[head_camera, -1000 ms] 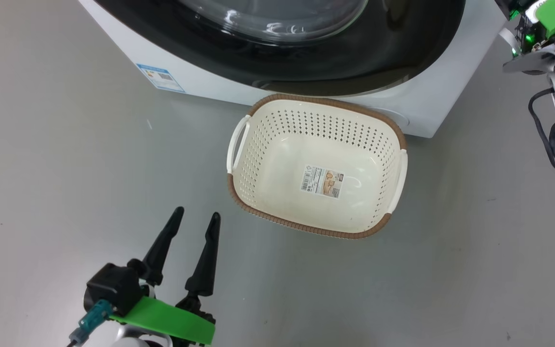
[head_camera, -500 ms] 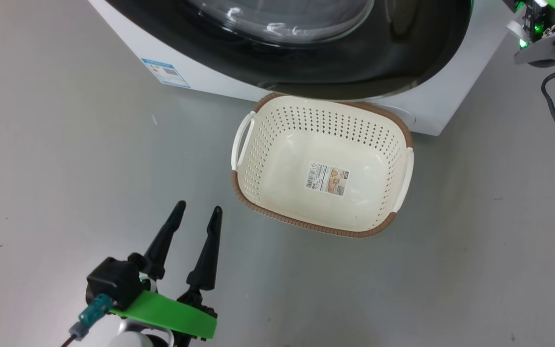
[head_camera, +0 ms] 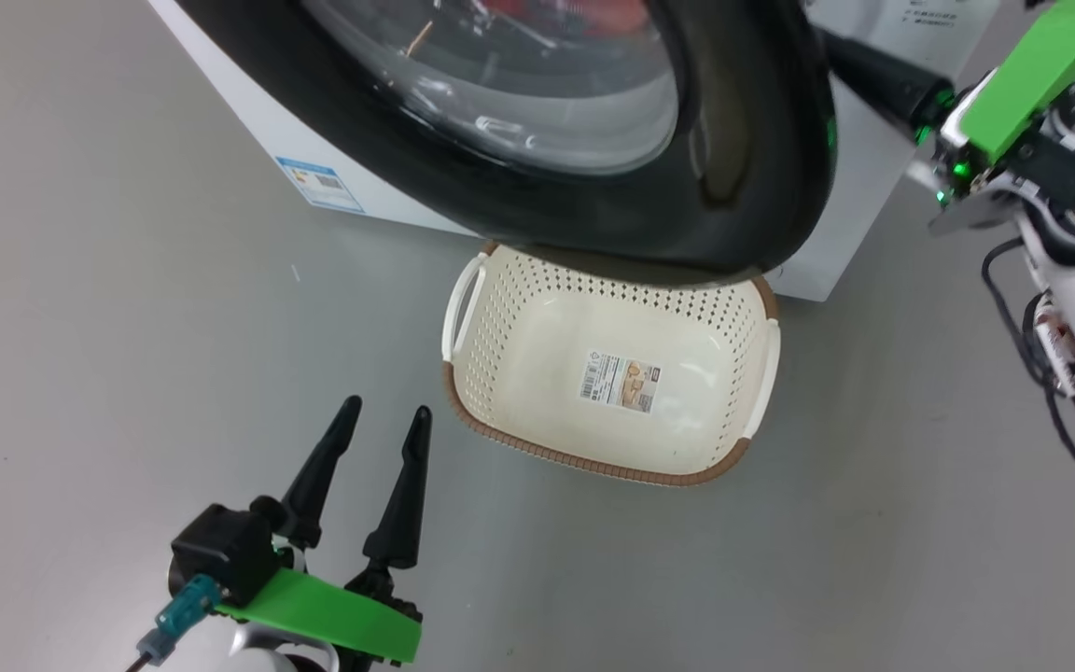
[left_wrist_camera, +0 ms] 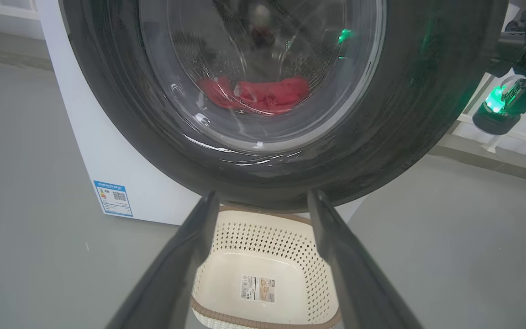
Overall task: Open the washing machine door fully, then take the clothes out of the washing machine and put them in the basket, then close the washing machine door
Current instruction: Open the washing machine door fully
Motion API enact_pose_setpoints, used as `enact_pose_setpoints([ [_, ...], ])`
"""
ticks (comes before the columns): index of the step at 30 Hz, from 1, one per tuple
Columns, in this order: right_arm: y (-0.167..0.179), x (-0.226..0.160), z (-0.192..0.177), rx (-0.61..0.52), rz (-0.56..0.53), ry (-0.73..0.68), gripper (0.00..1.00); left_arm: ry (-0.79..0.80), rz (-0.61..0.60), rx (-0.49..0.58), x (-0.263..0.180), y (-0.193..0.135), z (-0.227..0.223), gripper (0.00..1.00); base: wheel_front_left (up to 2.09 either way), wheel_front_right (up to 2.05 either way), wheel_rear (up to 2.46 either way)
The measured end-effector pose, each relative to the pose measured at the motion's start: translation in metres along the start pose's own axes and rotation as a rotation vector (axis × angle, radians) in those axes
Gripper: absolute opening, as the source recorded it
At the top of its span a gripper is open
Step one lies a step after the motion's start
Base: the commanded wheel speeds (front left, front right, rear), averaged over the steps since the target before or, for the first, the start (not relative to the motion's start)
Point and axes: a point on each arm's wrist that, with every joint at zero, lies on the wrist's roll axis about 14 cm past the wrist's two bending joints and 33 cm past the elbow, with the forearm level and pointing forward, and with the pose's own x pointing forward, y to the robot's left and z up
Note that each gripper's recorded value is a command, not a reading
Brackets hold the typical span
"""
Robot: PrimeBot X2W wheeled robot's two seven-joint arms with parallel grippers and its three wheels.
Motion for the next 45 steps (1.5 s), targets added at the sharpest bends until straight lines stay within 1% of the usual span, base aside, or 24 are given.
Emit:
enact_pose_setpoints([
  [14, 0.019, -0.019, -0.061, -0.02, 0.028, 0.121, 0.0, -0.038, -0.005, -0.006, -0.022, -0.004, 0.012, 1.0, 0.0, 0.0, 0.0],
  [24, 0.036, -0.022, -0.11, -0.021, 0.069, 0.219, 0.0, -0.054, 0.027, -0.006, -0.044, 0.003, 0.017, 1.0, 0.0, 0.0, 0.0],
  [31, 0.048, -0.02, -0.144, -0.019, 0.103, 0.298, 0.0, -0.067, 0.065, -0.003, -0.058, 0.014, 0.02, 1.0, 0.0, 0.0, 0.0],
  [32, 0.051, -0.02, -0.155, -0.019, 0.113, 0.326, 0.0, -0.068, 0.077, -0.001, -0.063, 0.017, 0.02, 1.0, 0.0, 0.0, 0.0],
  [34, 0.055, -0.02, -0.166, -0.018, 0.123, 0.352, 0.0, -0.07, 0.091, 0.002, -0.068, 0.021, 0.021, 1.0, 0.0, 0.0, 0.0],
  [45, 0.076, -0.017, -0.214, -0.028, 0.175, 0.472, 0.0, -0.097, 0.173, 0.003, -0.095, 0.043, 0.026, 1.0, 0.0, 0.0, 0.0],
])
